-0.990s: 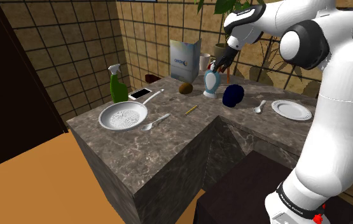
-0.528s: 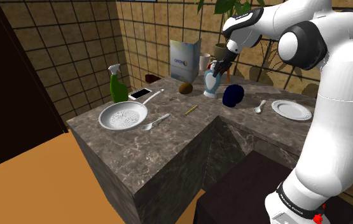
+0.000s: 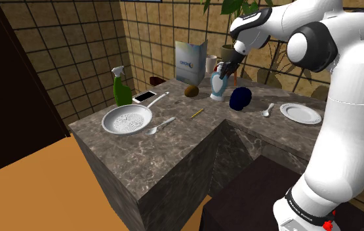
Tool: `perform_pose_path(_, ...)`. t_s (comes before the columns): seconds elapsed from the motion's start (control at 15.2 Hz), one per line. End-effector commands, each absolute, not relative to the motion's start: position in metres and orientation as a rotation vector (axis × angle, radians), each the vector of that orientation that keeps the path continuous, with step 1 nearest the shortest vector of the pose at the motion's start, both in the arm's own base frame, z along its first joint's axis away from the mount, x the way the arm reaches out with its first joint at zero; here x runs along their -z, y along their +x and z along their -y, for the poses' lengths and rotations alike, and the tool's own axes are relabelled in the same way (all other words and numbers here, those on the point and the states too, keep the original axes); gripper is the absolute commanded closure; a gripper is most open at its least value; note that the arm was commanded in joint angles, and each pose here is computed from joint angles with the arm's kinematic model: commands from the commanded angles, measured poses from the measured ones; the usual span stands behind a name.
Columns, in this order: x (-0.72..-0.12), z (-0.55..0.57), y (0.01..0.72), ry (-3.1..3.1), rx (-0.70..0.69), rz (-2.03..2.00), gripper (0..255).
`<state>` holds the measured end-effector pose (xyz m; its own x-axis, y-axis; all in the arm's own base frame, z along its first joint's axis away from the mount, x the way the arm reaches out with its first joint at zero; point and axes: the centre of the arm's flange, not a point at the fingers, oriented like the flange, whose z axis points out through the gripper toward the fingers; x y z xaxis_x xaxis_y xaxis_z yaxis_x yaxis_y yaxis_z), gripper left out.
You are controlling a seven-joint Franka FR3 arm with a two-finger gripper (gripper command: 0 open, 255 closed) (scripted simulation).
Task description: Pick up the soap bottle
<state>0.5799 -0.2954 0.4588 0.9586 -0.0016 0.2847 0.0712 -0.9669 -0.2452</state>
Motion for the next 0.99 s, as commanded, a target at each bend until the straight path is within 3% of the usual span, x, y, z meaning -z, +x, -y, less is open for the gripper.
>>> perform_pose_path(0.0,-0.467,0.295,0.580,-2.855,0.415,0.052,255)
perform_pose_path(0.92,-0.536,0.295,0.580,-2.855,0.415,0.052,255)
